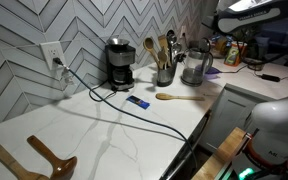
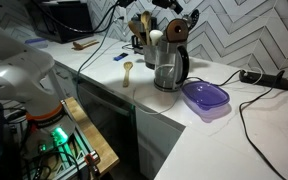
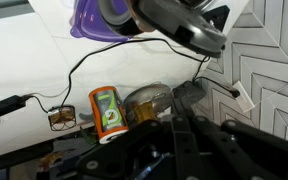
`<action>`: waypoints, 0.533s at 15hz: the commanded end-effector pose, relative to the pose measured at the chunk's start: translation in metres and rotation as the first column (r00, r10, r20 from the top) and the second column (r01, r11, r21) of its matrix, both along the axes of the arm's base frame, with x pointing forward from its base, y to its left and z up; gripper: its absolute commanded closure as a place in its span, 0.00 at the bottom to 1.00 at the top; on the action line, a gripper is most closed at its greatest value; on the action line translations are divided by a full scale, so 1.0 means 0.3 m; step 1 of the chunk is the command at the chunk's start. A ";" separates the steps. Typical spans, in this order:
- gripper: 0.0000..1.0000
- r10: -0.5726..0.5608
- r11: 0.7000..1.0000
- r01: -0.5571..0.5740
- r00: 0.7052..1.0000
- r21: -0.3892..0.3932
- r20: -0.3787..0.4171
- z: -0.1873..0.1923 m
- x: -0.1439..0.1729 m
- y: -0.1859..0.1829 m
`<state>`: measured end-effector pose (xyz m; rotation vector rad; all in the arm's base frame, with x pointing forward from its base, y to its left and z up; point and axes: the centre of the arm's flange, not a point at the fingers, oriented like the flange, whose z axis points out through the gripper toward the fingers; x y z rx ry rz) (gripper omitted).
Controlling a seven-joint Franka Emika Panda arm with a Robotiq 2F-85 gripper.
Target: Close the kettle lid
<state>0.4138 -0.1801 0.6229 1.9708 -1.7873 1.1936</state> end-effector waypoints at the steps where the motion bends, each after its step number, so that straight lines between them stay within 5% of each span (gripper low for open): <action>1: 1.00 0.016 0.997 -0.015 1.000 0.071 -0.014 -0.017 0.045 -0.032; 8: 1.00 0.057 0.988 -0.054 0.998 0.145 -0.018 -0.058 0.094 -0.031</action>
